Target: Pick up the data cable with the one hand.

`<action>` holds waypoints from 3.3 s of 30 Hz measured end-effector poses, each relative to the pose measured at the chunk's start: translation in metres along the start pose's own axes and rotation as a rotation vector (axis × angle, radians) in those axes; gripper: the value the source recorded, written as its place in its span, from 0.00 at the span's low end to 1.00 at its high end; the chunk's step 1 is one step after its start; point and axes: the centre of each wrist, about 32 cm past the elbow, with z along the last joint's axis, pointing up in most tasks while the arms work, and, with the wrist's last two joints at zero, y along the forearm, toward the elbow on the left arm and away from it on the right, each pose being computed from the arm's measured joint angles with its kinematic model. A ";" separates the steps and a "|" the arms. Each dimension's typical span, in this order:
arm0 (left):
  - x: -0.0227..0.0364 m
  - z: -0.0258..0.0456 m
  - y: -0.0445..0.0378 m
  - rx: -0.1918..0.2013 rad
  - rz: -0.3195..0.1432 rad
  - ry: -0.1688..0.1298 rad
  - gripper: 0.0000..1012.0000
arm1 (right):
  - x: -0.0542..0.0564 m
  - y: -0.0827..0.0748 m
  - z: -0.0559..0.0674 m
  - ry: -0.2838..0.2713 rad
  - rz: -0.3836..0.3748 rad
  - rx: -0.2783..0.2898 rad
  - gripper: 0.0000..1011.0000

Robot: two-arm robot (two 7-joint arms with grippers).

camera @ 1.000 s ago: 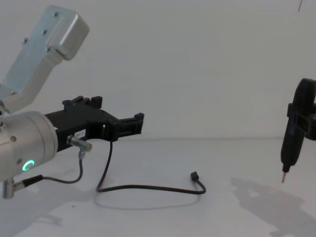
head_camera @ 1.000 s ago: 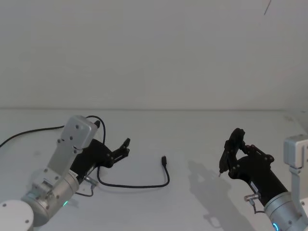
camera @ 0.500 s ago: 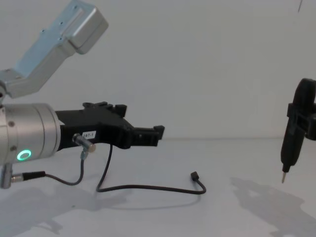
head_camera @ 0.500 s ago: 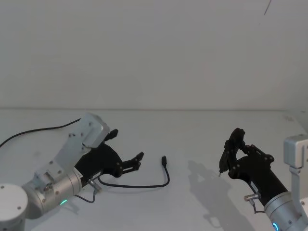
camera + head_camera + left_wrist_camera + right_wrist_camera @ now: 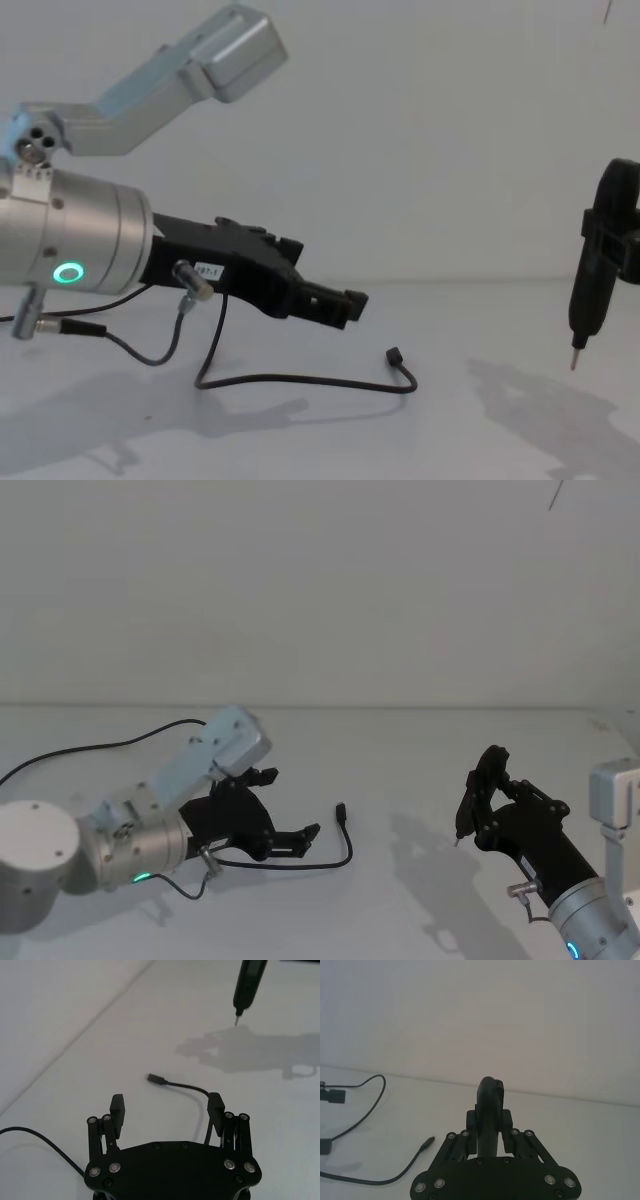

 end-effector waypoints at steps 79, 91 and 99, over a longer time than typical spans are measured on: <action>-0.0027 0.0348 -0.0716 0.262 -0.109 -0.097 0.99 | 0.000 0.000 0.000 0.000 0.000 0.000 0.28; -0.0081 0.0312 -0.0749 0.295 -0.122 -0.071 0.99 | 0.000 0.000 0.000 0.000 0.000 0.000 0.28; -0.0100 0.0301 -0.0771 0.318 -0.130 -0.057 0.99 | 0.000 0.000 0.000 0.000 0.000 0.000 0.28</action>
